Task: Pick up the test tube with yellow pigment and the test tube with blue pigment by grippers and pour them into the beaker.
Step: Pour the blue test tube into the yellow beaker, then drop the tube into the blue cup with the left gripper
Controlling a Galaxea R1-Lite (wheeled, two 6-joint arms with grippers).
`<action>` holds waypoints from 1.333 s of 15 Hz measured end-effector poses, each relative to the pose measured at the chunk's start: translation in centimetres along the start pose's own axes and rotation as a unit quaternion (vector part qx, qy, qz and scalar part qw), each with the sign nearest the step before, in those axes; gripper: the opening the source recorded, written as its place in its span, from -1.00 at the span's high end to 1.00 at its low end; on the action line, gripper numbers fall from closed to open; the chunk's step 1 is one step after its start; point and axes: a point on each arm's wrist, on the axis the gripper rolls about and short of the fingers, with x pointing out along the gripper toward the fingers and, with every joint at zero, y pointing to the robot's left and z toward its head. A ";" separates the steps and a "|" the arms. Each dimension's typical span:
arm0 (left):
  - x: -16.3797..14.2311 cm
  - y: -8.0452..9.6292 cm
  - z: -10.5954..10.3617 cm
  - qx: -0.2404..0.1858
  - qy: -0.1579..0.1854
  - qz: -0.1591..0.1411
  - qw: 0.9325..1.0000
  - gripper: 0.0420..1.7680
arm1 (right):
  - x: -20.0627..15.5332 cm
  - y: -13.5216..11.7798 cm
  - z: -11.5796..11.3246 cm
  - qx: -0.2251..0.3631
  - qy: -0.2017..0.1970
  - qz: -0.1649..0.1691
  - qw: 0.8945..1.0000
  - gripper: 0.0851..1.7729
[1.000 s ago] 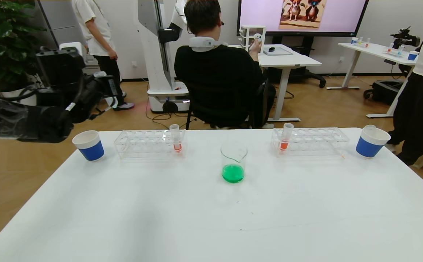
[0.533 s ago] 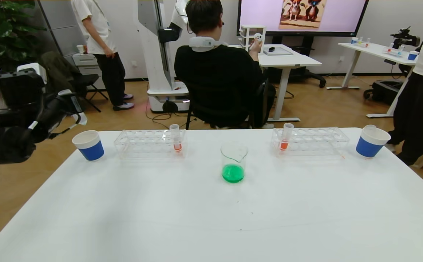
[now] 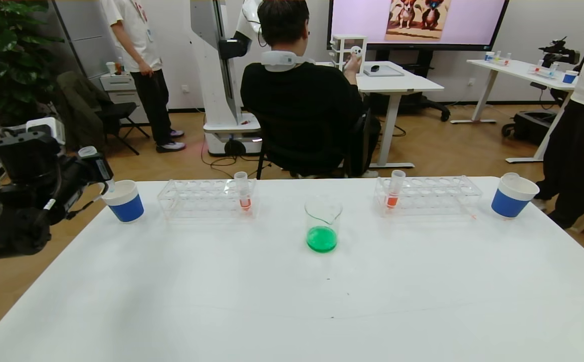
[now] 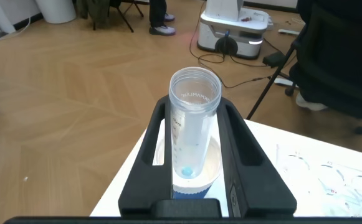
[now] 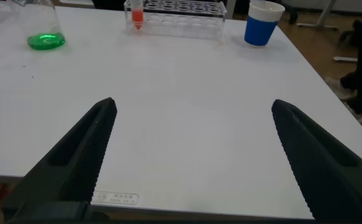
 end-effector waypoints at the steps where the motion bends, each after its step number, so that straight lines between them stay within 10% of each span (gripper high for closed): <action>1: 0.2 0.1 -0.4 0.000 0.005 0.002 1.000 0.51 | 0.0 0.0 0.0 0.000 0.000 0.000 1.000 -0.96; 15: 2.0 -0.5 -5.9 0.025 0.036 -0.008 0.999 0.50 | 0.0 0.0 0.0 0.000 0.000 0.000 1.000 -0.96; 20: 2.4 -0.5 -6.7 0.032 0.045 -0.007 0.998 -0.95 | 0.0 0.0 0.0 0.000 0.000 0.000 1.000 -0.96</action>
